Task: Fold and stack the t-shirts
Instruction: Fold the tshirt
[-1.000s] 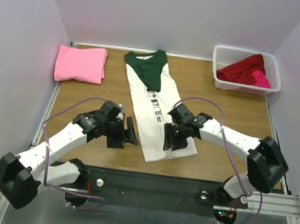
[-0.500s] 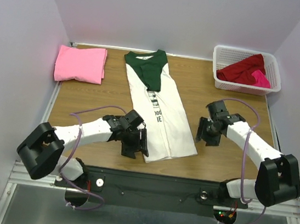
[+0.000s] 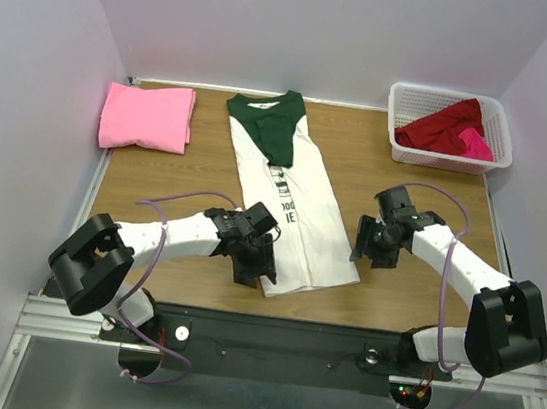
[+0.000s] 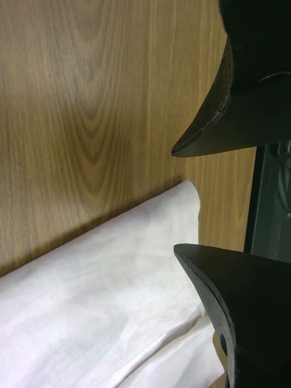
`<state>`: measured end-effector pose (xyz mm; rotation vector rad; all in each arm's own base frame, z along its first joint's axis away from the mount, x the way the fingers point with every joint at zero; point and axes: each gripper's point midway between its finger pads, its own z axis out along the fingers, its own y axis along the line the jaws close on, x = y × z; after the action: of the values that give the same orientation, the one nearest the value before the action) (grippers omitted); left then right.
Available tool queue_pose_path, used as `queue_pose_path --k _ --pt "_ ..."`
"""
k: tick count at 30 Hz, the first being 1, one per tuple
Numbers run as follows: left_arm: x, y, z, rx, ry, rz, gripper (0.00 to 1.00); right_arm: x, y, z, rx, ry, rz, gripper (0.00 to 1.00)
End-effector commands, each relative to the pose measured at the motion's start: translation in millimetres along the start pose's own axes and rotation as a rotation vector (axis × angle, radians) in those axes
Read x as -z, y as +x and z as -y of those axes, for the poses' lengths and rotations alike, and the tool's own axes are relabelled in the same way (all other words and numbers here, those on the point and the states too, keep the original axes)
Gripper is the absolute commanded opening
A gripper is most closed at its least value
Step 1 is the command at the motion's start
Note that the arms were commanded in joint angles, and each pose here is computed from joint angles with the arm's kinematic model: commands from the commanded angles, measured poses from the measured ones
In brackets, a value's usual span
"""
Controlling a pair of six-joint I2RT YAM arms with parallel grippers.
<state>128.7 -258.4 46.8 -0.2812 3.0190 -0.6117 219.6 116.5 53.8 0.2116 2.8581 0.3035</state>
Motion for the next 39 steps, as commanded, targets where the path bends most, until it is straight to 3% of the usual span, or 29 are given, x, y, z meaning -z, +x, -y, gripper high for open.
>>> queue_pose_path --k 1,7,25,31,35,39 --pt "2.8 -1.4 16.9 0.071 -0.013 0.046 0.6 0.0 -9.6 -11.1 0.009 -0.065 0.044 0.65" --pt "-11.8 19.2 3.4 0.12 -0.084 -0.009 0.6 -0.5 -8.8 -7.9 0.029 -0.058 0.052 0.65" --pt "-32.6 13.1 -15.5 0.151 -0.171 0.0 0.56 -5.3 -1.6 -8.2 0.039 -0.075 0.029 0.65" --pt "-41.2 12.0 -24.6 0.171 -0.185 -0.019 0.45 -6.0 1.6 -6.0 0.039 -0.071 0.025 0.65" --pt "-42.7 12.1 -23.9 0.164 -0.195 -0.028 0.22 -12.3 10.1 -1.2 0.045 -0.059 -0.008 0.65" --pt "-43.8 12.3 -23.6 0.156 -0.201 -0.034 0.15 -16.2 16.7 1.3 0.055 -0.057 -0.034 0.64"
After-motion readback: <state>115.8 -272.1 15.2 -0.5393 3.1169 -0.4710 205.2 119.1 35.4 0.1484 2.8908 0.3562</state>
